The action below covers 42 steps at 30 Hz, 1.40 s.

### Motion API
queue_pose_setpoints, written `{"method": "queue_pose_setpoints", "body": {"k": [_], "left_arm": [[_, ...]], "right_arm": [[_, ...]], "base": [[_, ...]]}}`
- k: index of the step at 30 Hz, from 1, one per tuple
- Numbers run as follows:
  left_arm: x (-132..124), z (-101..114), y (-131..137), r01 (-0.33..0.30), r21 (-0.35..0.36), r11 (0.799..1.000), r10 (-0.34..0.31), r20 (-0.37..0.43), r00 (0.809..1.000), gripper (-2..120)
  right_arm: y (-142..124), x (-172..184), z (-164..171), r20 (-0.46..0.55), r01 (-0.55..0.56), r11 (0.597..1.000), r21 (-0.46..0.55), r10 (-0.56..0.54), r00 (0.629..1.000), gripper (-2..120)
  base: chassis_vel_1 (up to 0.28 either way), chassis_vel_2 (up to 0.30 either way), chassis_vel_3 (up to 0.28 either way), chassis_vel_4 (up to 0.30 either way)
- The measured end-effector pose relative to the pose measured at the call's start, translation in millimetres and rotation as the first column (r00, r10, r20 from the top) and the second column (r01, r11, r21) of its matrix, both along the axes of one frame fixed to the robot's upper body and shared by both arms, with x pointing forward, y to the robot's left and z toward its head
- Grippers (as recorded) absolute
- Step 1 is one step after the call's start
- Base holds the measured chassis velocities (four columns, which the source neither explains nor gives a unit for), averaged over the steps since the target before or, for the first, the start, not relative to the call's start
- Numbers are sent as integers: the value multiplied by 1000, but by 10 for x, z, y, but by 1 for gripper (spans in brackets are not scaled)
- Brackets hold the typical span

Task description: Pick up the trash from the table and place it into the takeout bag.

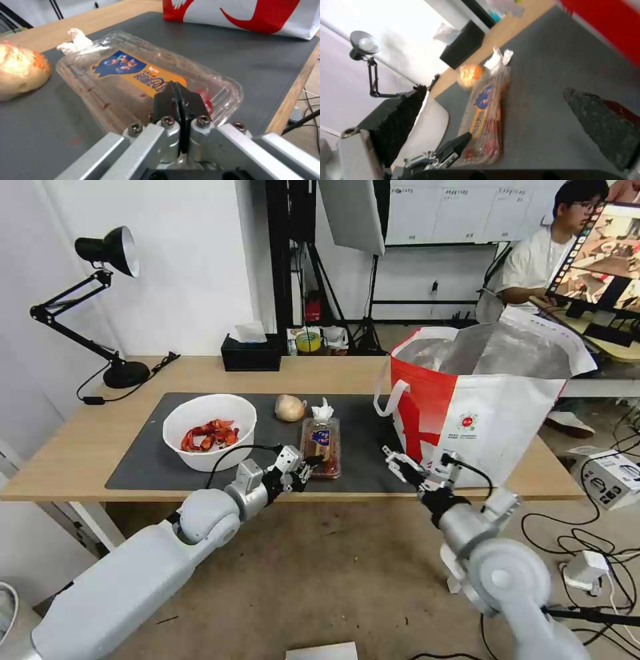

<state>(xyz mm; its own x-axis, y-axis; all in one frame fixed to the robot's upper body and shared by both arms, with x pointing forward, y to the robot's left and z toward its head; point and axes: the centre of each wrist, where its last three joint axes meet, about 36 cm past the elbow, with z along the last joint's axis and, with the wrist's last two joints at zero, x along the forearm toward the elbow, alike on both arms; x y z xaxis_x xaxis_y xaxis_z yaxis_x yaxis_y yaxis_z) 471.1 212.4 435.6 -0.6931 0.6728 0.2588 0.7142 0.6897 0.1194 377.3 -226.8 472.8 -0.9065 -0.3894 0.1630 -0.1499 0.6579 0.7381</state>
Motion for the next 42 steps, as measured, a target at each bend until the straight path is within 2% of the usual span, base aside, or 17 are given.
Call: {"method": "queue_pose_setpoints", "body": {"k": [5, 12, 27, 33, 42], "left_arm": [[-8, -11, 3, -5, -3, 1000, 5, 2, 1000, 0], [-16, -2, -10, -6, -8, 1000, 6, 3, 1000, 0], [-18, -13, -11, -23, -12, 1000, 23, 2, 1000, 0], [-11, -20, -7, -29, -16, 999, 29, 2, 1000, 0], [-1, -20, -7, -32, -19, 999, 32, 5, 999, 0]], "right_arm": [[77, 224, -79, -47, -20, 999, 35, 22, 999, 100], [208, 540, -18, -60, -67, 996, 63, 70, 996, 100], [499, 1239, 40, -180, -142, 989, 32, 145, 973, 100], [628, 1432, 39, -226, -155, 988, 10, 153, 962, 100], [775, 1541, 3, -271, -192, 981, -8, 183, 945, 100]], "base": [[0, 0, 0, 0], [0, 0, 0, 0], [0, 0, 0, 0], [0, 0, 0, 0], [0, 0, 0, 0]]}}
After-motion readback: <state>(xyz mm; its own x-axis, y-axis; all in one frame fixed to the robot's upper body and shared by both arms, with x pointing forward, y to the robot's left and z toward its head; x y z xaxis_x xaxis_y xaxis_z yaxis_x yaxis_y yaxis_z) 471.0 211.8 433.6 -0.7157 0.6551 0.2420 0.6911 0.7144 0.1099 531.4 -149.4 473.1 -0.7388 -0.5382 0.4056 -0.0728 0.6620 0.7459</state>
